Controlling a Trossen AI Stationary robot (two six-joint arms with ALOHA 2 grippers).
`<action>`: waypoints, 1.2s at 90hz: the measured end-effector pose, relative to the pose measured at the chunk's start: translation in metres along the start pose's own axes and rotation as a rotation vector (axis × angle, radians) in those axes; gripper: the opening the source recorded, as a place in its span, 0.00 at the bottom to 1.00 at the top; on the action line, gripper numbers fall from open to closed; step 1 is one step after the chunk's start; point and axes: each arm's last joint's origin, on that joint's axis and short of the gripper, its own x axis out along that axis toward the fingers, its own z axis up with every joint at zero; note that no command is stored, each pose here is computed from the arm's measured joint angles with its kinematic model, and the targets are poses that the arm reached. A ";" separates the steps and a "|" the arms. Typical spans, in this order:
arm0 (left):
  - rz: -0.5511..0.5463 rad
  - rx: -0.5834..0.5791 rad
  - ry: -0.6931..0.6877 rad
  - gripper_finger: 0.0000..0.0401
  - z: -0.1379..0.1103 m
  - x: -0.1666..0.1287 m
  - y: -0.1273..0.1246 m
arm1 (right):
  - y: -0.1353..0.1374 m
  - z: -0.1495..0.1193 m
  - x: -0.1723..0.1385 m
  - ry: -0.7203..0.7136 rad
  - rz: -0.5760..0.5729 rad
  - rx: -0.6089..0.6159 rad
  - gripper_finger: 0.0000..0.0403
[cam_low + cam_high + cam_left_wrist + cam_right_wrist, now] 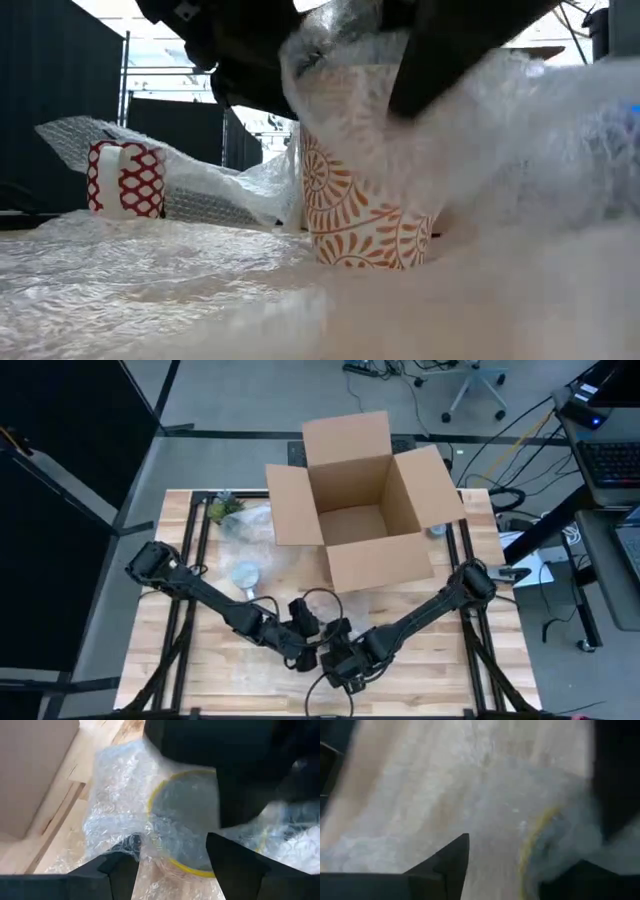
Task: Wrap mug
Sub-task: Wrap the yellow mug with the bubble wrap
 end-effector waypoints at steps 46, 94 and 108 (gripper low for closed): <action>-0.002 0.003 0.009 0.54 -0.001 0.000 0.000 | 0.006 0.001 -0.007 -0.032 -0.005 0.065 0.42; -0.047 -0.009 0.000 0.54 0.005 -0.008 0.000 | -0.004 -0.006 0.051 0.082 -0.070 0.040 0.42; -0.105 -0.019 0.039 0.54 0.013 -0.032 0.002 | -0.004 -0.006 0.049 0.084 -0.066 0.044 0.42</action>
